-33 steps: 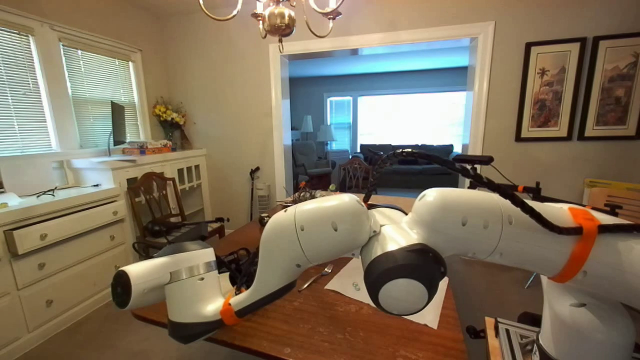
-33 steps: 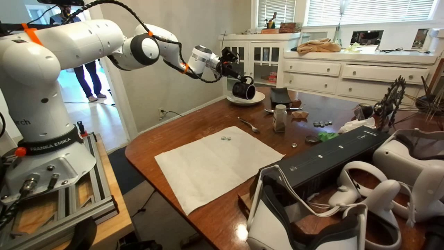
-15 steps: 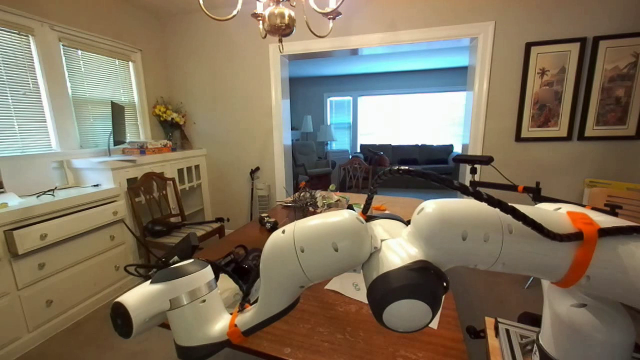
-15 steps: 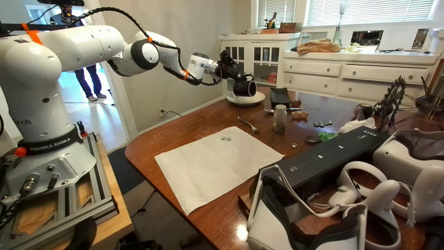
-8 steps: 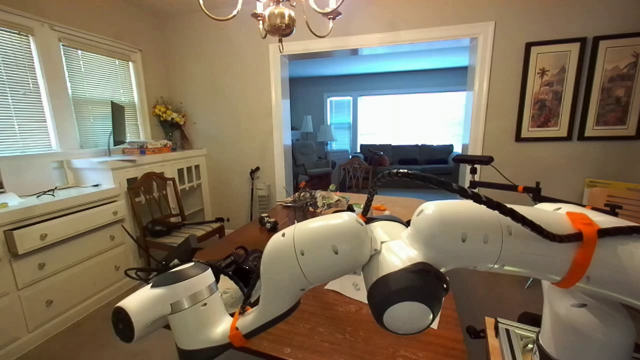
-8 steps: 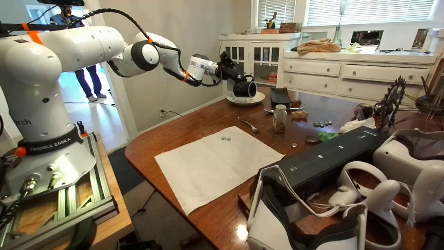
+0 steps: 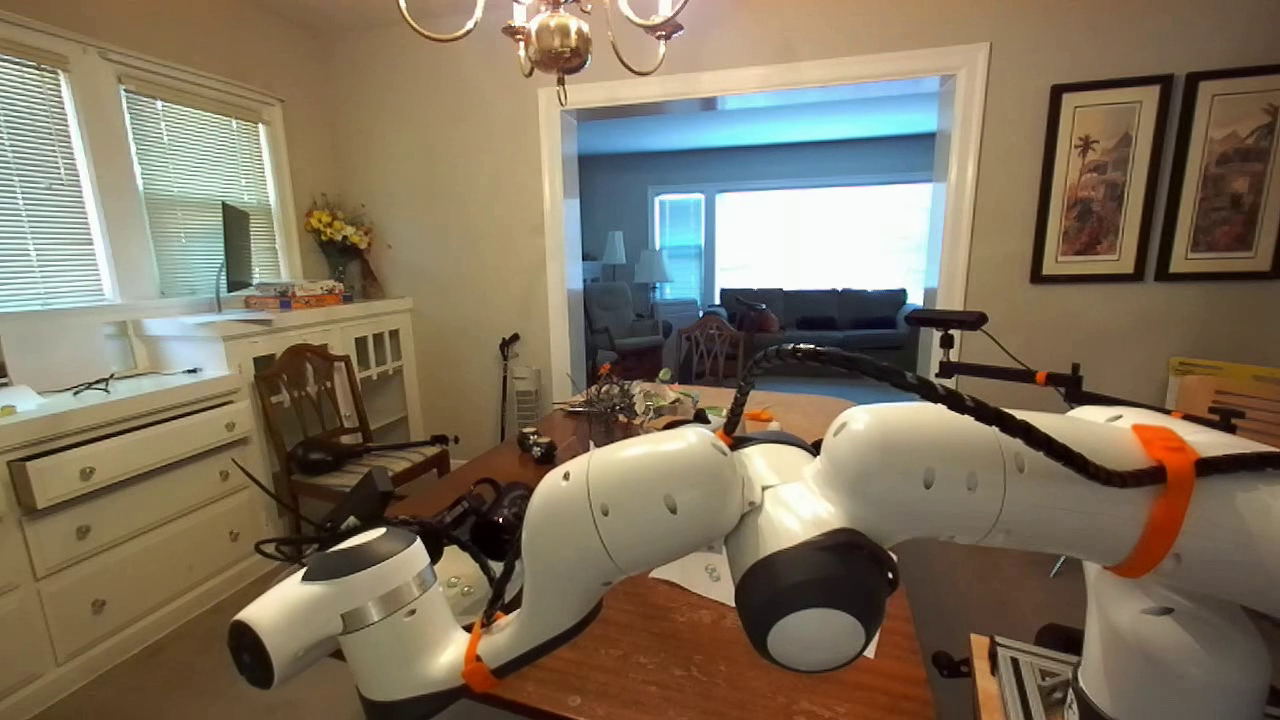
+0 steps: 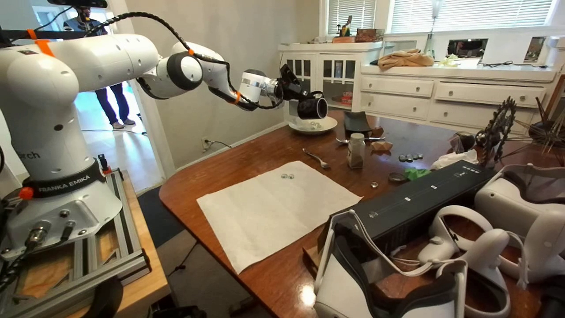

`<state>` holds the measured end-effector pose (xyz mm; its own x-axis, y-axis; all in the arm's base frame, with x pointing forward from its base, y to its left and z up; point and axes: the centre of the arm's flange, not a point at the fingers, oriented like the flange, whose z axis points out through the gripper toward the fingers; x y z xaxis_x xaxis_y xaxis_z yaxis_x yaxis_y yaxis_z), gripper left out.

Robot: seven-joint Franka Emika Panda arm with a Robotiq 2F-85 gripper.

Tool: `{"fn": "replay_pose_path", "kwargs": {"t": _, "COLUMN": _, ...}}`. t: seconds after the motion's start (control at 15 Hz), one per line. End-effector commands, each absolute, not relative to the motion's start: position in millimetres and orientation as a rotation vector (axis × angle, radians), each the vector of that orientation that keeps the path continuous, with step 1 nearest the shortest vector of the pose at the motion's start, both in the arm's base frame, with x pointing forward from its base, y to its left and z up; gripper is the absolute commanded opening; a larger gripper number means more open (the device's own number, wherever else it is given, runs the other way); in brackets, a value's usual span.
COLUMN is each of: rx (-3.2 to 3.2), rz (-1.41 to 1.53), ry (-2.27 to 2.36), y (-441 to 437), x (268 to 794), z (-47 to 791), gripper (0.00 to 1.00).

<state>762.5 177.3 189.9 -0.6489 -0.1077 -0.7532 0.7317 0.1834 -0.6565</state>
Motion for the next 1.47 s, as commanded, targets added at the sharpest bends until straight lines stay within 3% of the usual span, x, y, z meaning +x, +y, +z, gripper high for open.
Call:
{"fn": "replay_pose_path", "kwargs": {"t": 0.0, "rx": 0.558, "rz": -1.652, "ry": 1.665, "y": 208, "x": 830, "z": 183, "gripper": 0.05}}
{"fn": "replay_pose_path", "kwargs": {"t": 1.07, "rx": 0.442, "rz": -1.898, "ry": 1.474, "y": 200, "x": 823, "z": 192, "gripper": 0.05}}
{"fn": "replay_pose_path", "kwargs": {"t": 1.4, "rx": 0.580, "rz": -1.622, "ry": 1.670, "y": 208, "x": 825, "z": 203, "gripper": 0.05}}
